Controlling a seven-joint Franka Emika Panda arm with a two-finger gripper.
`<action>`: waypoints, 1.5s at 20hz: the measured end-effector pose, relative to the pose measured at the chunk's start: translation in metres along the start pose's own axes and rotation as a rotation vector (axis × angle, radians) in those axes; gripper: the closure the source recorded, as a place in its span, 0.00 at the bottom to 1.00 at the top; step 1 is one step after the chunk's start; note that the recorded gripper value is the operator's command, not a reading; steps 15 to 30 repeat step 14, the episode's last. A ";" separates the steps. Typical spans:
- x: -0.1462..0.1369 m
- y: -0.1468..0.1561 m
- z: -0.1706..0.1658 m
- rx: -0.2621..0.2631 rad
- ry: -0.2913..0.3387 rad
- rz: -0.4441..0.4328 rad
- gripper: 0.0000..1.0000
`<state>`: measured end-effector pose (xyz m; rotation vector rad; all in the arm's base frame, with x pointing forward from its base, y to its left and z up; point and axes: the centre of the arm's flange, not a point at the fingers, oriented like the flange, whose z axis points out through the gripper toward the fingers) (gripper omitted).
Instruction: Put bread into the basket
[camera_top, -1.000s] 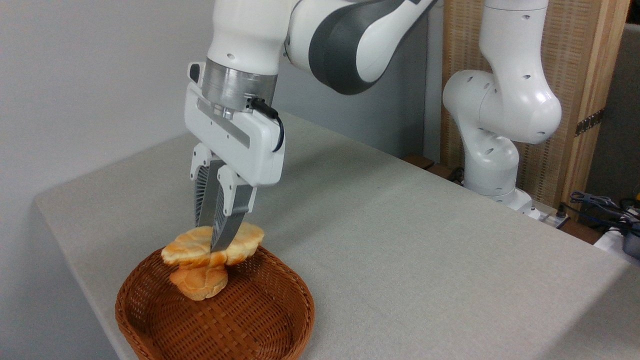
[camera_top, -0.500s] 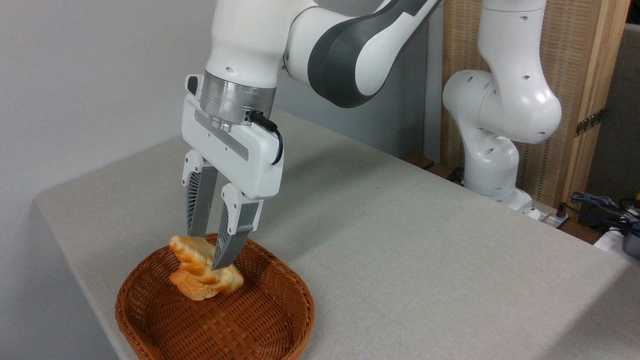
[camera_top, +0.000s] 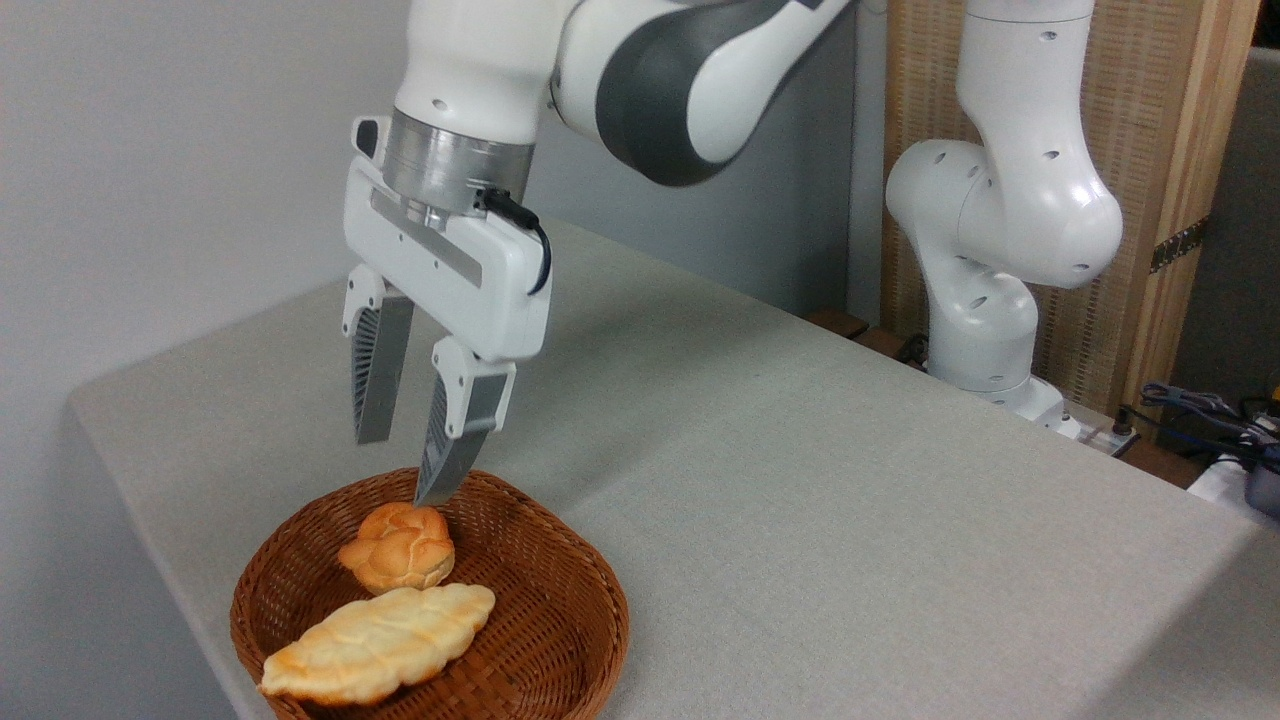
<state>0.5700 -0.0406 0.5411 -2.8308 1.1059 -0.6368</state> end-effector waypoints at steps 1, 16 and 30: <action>0.002 0.005 -0.004 -0.028 -0.026 0.000 0.00; -0.007 0.021 -0.023 -0.176 -0.263 0.039 0.00; -0.007 0.021 -0.023 -0.176 -0.263 0.039 0.00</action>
